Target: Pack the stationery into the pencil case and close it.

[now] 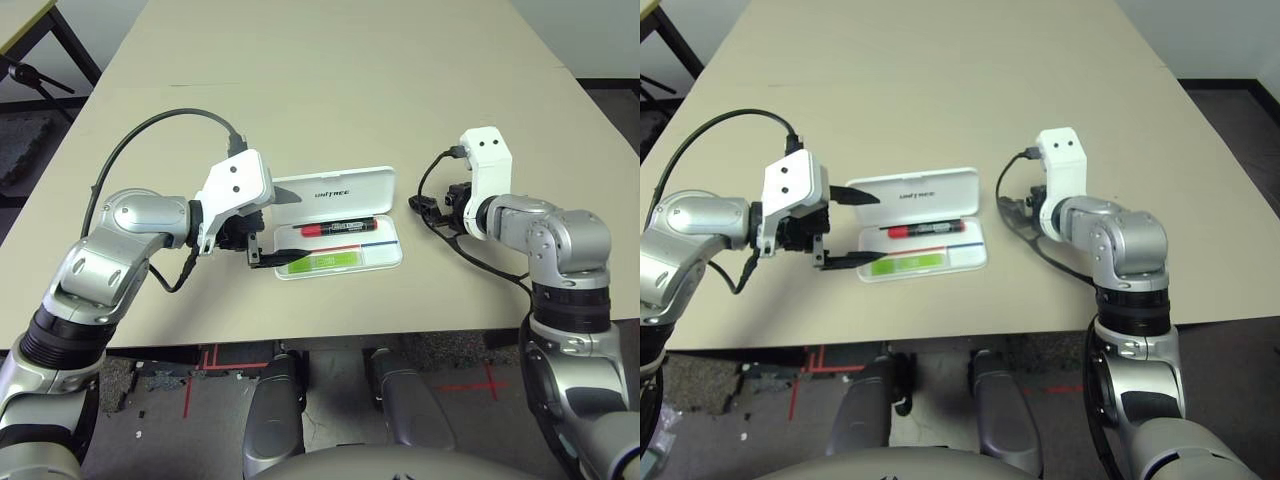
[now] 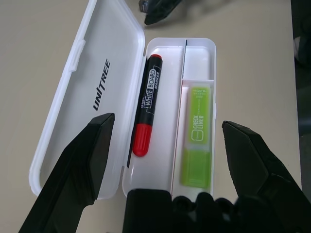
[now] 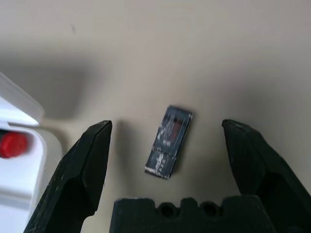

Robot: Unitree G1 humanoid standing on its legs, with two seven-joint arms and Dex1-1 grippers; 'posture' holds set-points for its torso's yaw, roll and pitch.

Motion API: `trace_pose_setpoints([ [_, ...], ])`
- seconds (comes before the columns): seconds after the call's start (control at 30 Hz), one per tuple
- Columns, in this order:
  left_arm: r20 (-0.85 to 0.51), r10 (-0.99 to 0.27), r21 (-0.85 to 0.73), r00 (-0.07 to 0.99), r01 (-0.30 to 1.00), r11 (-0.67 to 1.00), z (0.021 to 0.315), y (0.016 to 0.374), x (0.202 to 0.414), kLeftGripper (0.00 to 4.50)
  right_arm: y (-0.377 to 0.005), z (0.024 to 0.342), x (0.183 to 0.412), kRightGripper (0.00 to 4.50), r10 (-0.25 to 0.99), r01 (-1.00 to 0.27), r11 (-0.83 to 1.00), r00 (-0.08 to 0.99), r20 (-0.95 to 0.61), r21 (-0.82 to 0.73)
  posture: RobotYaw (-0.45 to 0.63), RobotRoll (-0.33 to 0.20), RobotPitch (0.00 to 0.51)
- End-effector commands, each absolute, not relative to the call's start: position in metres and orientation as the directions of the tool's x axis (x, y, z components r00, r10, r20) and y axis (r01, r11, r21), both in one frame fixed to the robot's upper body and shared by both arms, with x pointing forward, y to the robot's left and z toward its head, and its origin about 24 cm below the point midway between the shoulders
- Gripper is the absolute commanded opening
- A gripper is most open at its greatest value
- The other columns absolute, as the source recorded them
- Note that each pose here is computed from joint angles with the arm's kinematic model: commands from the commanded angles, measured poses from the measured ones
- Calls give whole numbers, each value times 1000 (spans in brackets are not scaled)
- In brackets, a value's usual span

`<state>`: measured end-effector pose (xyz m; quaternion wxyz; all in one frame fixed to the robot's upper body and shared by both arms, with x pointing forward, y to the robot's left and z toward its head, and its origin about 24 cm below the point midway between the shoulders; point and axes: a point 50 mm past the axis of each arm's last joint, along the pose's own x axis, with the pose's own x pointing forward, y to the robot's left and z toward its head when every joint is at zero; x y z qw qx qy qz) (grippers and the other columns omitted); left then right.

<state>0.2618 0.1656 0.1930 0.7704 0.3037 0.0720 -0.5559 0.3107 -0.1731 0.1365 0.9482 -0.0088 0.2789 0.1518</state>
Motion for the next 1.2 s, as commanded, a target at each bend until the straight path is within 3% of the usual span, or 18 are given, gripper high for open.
trace_pose_setpoints([
  [0.03,-458,-811,390,364,902,185,192,162,261,4477,-174,126,306,4500,279,-288,954,766,-579,79,-106,0,203],
  [0.07,-458,-811,391,365,902,185,192,162,261,4477,-173,125,305,4500,281,-291,953,763,-582,80,-106,0,203],
  [0.17,-455,-812,392,365,901,186,192,161,262,4500,-173,121,304,3917,283,-293,953,761,-584,80,-109,0,199],
  [0.47,-456,-809,396,371,899,189,193,163,263,4500,-182,128,308,488,279,-319,947,787,-550,25,-109,0,196],
  [0.5,-456,-808,397,373,898,190,193,163,263,4500,-184,130,309,334,281,-328,945,792,-542,11,-108,0,195],
  [0.67,-461,-803,399,378,896,193,193,165,265,4500,-194,138,312,335,295,-424,893,806,-514,-153,-108,0,195],
  [0.87,-463,-801,397,381,896,197,192,166,266,4500,-205,157,316,335,416,-601,719,774,-477,-349,-111,0,195],
  [1.03,-458,-800,400,388,893,204,192,167,267,4500,-206,172,308,335,601,-795,422,605,-523,-435,-112,0,193],
  [1.2,-456,-800,401,389,893,206,191,167,268,4500,-199,185,296,335,738,-900,174,387,-553,-399,-108,0,192],
])
